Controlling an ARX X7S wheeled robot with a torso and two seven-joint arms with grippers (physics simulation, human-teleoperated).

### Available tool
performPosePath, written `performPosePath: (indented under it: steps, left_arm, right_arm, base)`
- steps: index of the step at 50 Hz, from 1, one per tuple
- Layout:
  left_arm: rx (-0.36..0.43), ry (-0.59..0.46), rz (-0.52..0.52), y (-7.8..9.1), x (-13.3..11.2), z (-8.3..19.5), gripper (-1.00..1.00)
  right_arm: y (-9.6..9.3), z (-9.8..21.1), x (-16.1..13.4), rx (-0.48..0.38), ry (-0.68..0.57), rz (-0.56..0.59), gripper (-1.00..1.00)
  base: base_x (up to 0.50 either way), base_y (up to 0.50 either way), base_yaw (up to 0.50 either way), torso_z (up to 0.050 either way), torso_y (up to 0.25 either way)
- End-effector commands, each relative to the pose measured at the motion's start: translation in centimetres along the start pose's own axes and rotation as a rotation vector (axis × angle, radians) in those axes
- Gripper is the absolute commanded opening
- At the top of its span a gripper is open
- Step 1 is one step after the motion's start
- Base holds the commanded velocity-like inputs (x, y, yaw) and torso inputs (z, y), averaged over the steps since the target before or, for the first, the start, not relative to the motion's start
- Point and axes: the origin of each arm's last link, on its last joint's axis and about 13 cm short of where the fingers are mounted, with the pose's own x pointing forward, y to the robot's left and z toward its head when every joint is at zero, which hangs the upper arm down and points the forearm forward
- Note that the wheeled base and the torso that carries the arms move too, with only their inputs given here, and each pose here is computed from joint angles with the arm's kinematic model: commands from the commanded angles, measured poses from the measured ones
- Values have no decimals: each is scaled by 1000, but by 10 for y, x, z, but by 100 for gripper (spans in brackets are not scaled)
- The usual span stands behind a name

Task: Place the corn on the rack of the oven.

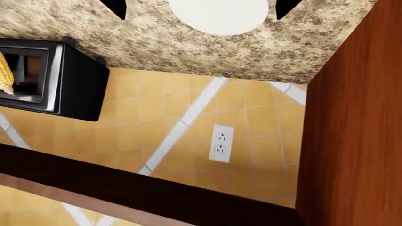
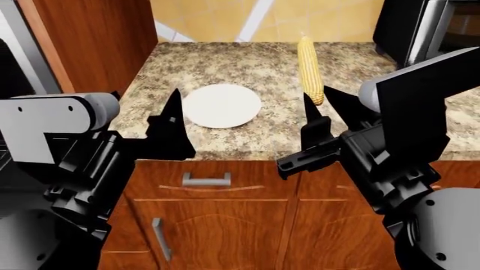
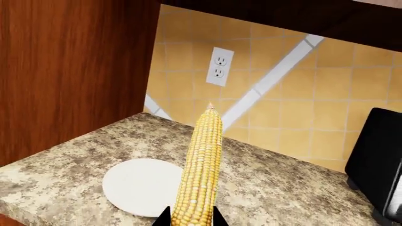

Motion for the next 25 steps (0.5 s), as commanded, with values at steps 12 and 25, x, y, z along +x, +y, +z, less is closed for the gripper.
performPosePath:
  steps: [12, 25]
  left_arm:
    - [7, -11, 0, 0, 2, 5, 100]
    - [11, -14, 5, 1, 5, 5, 100]
  right_arm:
    - [-2, 2, -1, -10, -19, -16, -100]
    - [-3, 0, 0, -21, -42, -11, -100]
  base:
    - [-223, 0, 0, 0, 0]
    - [-151, 0, 0, 0, 0]
